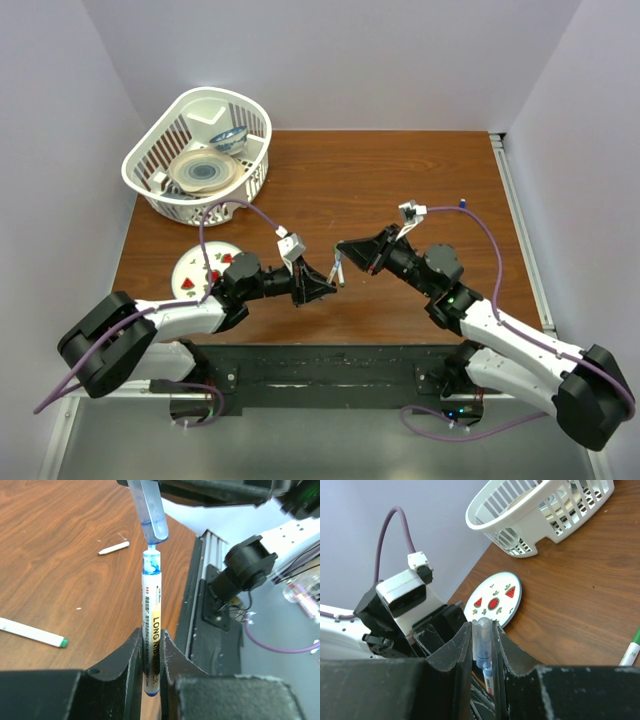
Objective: Insert the pens into the pen caps
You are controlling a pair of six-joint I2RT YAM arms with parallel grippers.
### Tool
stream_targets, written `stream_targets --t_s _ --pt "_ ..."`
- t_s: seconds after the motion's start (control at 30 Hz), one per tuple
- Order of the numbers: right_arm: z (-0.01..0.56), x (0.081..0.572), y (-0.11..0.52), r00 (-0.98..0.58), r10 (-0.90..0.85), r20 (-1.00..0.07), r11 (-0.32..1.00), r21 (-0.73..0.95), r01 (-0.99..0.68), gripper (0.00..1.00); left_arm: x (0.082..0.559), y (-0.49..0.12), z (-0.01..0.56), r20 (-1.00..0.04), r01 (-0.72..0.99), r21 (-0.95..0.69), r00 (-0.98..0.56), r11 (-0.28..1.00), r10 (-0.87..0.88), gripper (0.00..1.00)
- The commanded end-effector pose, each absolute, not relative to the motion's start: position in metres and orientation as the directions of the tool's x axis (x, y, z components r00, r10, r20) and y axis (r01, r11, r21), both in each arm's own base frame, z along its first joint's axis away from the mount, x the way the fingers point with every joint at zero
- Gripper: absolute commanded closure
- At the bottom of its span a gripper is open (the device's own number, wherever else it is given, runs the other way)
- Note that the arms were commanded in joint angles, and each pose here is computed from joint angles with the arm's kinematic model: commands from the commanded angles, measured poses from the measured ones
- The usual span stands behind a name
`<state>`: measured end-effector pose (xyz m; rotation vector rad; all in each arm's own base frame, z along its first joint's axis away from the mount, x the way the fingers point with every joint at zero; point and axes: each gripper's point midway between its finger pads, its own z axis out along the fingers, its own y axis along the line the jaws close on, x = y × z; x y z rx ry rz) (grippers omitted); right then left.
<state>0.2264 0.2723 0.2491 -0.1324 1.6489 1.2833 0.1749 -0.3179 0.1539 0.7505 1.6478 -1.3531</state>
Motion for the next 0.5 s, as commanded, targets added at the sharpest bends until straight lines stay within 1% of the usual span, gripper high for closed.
stream_targets --t_s 0.0,0.13,0.17,0.2,0.27,0.47 --pt "0.255 0.220 0.270 -0.410 0.482 -0.775 0.437 0.617 -0.654 1.00 0.176 -0.322 0.205 -0.890 0.884 -0.438 -0.403 0.161 -0.213 1.00" --pt "0.248 0.216 0.270 -0.388 0.497 -0.777 0.429 0.608 -0.668 1.00 0.170 -0.322 0.224 -0.867 0.882 -0.458 -0.417 0.107 -0.272 1.00" --pt "0.253 0.215 0.270 -0.373 0.516 -0.771 0.411 0.605 -0.681 1.00 0.170 -0.323 0.229 -0.858 0.878 -0.469 -0.428 0.094 -0.283 1.00" --pt "0.247 0.212 0.270 -0.381 0.520 -0.764 0.404 0.614 -0.678 1.00 0.168 -0.323 0.234 -0.858 0.882 -0.463 -0.423 0.083 -0.292 1.00" --pt "0.253 0.209 0.269 -0.362 0.556 -0.749 0.373 0.613 -0.696 1.00 0.169 -0.324 0.240 -0.856 0.884 -0.461 -0.420 0.076 -0.301 1.00" --pt "0.241 0.200 0.271 -0.392 0.524 -0.756 0.364 0.615 -0.700 1.00 0.174 -0.324 0.247 -0.865 0.888 -0.448 -0.401 0.104 -0.300 1.00"
